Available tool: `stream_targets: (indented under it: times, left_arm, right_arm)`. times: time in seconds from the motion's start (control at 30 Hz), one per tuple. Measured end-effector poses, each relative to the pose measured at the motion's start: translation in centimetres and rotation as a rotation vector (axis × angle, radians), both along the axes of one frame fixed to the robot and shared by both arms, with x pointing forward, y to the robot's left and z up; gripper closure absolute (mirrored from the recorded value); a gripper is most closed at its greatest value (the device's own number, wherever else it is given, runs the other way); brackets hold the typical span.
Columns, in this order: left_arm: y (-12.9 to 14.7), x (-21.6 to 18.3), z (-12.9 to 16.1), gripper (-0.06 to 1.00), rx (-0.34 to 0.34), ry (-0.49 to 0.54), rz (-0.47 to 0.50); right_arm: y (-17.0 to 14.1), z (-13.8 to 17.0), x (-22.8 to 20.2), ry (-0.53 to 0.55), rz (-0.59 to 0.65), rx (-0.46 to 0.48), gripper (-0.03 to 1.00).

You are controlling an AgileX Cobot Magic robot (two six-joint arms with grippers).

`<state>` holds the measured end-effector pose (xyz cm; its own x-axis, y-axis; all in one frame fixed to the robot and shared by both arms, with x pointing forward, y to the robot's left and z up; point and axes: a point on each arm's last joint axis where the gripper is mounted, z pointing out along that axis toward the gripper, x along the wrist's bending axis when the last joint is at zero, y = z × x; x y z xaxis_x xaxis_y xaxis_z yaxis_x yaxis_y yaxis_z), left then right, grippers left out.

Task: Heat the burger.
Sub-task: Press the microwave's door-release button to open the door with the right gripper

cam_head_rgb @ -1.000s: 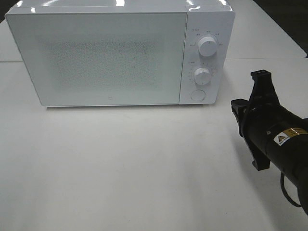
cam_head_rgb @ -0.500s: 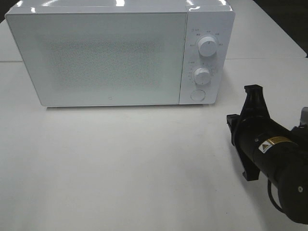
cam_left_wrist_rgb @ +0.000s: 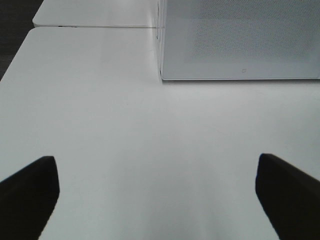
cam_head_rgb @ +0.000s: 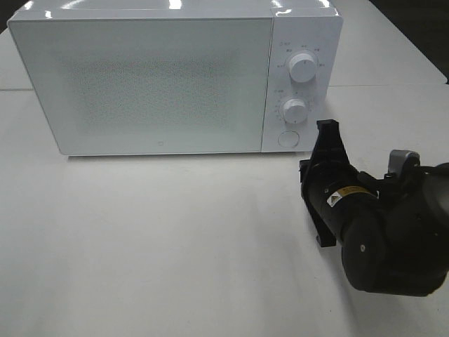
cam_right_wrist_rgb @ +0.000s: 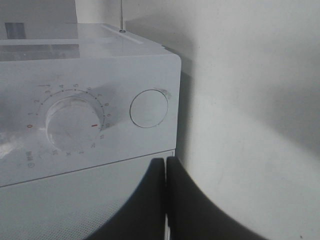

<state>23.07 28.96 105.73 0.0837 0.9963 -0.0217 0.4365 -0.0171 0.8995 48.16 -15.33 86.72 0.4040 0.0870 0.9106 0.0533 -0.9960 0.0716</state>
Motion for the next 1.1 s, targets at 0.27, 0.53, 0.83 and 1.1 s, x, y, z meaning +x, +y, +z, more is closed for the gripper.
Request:
stream_targets:
  times: [0.27, 0.53, 0.83, 1.1]
  left_arm:
    - [0.0, 0.0, 0.0, -0.05, 0.0, 0.0, 0.0]
    - [0.0, 0.0, 0.0, -0.05, -0.001, 0.0, 0.0]
    - [0.0, 0.0, 0.0, -0.05, -0.001, 0.0, 0.0]
    - [0.0, 0.0, 0.0, -0.05, -0.001, 0.0, 0.0]
  right_arm:
    - [0.6, -0.6, 2.9, -0.016, -0.017, 0.019, 0.95]
    - [0.7, -1.5, 5.5, -0.005, -0.046, 0.037, 0.95]
    - [0.6, -2.0, 7.3, 0.007, -0.06, 0.052, 0.95]
    - [1.1, -2.0, 8.5, -0.011, -0.061, 0.069, 0.95]
